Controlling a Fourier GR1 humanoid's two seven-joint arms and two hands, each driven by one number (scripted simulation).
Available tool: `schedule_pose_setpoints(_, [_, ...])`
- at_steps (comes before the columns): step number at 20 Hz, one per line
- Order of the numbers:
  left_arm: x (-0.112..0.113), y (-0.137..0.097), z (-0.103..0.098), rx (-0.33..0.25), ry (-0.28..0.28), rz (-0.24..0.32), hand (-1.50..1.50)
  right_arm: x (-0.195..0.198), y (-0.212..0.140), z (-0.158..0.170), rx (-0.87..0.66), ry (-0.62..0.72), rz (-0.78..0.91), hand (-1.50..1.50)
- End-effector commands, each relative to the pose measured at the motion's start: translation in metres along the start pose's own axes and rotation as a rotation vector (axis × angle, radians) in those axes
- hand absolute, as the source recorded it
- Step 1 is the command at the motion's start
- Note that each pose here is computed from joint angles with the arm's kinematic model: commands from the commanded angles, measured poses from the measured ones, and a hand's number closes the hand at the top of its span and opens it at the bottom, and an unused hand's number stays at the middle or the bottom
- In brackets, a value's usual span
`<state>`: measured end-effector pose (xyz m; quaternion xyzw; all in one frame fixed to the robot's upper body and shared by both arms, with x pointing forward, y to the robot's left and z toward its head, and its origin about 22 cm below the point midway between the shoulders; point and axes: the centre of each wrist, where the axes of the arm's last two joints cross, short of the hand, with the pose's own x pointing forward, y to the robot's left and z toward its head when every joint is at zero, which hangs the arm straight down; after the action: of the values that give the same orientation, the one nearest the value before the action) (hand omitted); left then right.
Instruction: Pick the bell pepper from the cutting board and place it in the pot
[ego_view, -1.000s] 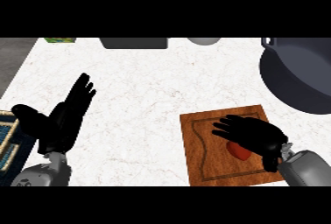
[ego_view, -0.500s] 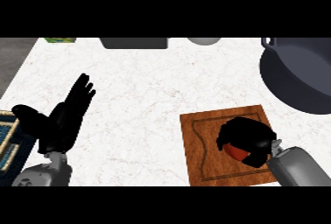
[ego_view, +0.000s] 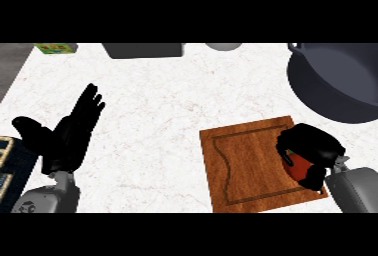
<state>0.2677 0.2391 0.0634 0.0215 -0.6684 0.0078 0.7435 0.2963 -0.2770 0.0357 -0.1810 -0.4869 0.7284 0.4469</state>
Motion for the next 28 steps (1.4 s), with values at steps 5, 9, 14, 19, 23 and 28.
schedule_pose_setpoints(5, [-0.002, 0.022, 0.007, 0.074, 0.003, 0.002, 0.0, -0.109, 0.026, 0.104, -0.231, 0.912, -0.499, 1.5])
schedule_pose_setpoints(9, [-0.007, 0.009, 0.008, 0.017, 0.005, 0.006, 0.0, -0.127, 0.002, 0.144, -0.439, 1.262, -0.505, 1.5])
schedule_pose_setpoints(14, [0.003, -0.004, 0.011, -0.028, 0.006, 0.008, 0.0, -0.116, -0.047, 0.179, -0.66, 1.336, -0.437, 1.5])
schedule_pose_setpoints(19, [0.017, 0.003, 0.002, -0.018, -0.026, -0.006, 0.0, -0.093, -0.091, 0.212, -0.809, 1.234, -0.364, 1.5])
schedule_pose_setpoints(23, [-0.008, -0.008, 0.006, -0.02, -0.007, -0.001, 0.0, -0.072, -0.123, 0.231, -0.933, 1.137, -0.254, 1.5])
schedule_pose_setpoints(28, [-0.001, -0.007, 0.007, -0.042, -0.005, -0.001, 0.0, -0.05, -0.18, 0.238, -1.077, 1.032, -0.266, 1.5])
